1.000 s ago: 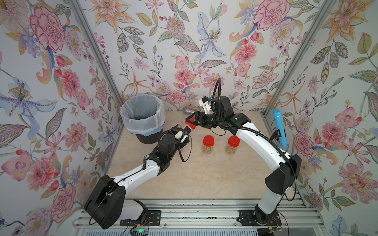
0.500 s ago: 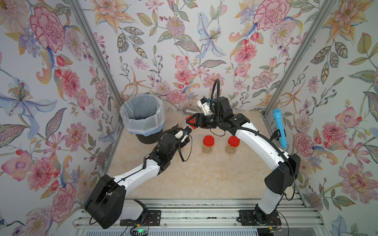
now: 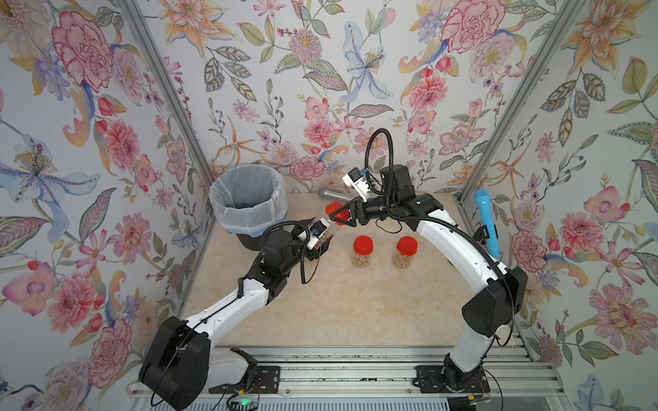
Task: Empty moldy peanuts from jars
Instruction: Unscrew the lid from the jar.
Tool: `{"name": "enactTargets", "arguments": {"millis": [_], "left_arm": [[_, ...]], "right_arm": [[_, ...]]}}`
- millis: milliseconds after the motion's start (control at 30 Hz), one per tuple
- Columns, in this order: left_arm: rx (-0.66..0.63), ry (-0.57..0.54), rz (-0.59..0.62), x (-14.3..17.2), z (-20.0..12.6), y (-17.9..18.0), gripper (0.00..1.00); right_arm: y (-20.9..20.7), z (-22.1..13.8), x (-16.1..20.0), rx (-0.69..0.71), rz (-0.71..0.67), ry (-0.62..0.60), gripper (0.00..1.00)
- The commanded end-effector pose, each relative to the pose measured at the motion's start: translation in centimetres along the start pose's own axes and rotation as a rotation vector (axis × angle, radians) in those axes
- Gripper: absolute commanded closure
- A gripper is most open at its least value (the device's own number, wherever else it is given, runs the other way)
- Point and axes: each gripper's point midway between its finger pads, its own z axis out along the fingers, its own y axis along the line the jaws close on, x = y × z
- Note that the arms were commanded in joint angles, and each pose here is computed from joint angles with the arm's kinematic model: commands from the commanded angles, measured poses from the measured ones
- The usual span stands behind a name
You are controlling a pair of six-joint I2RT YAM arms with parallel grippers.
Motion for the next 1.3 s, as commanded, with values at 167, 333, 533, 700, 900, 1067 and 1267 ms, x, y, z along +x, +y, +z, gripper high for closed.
{"name": "enactTargets", "arguments": {"millis": [167,333,533,700,900,1067,1267], "left_arm": [[0.177,-0.190,-0.029,-5.3,-0.8,-2.4,0.67],[0.238,-0.180,-0.040,-5.0,-0.8,-3.3,0.67],[0.284,-0.140,-0.058,-3.3,-0.9,-4.3,0.67],[0.321,-0.115,-0.062,-2.7,-1.1,-4.9,0.67],[0.308,-0.106,-0.064,-1.9,-1.0,-4.6,0.68],[0.348,-0.098,-0.078,-1.4,-1.2,-4.9,0.69],[0.381,-0.116,-0.078,-1.9,-1.7,-5.0,0.69]], "right_arm": [[5.1,1.5,3.4,-0.275,-0.133,0.126,0.44],[5.4,1.5,4.3,-0.298,-0.173,0.172,0.45],[5.9,0.9,3.8,-0.329,-0.226,0.175,0.43],[5.9,0.3,3.4,-0.346,-0.246,0.160,0.43],[6.4,0.0,3.1,-0.379,-0.251,0.147,0.43],[7.0,-0.4,3.1,-0.398,-0.279,0.139,0.41],[6.5,-0.1,4.0,-0.401,-0.264,0.166,0.41]]}}
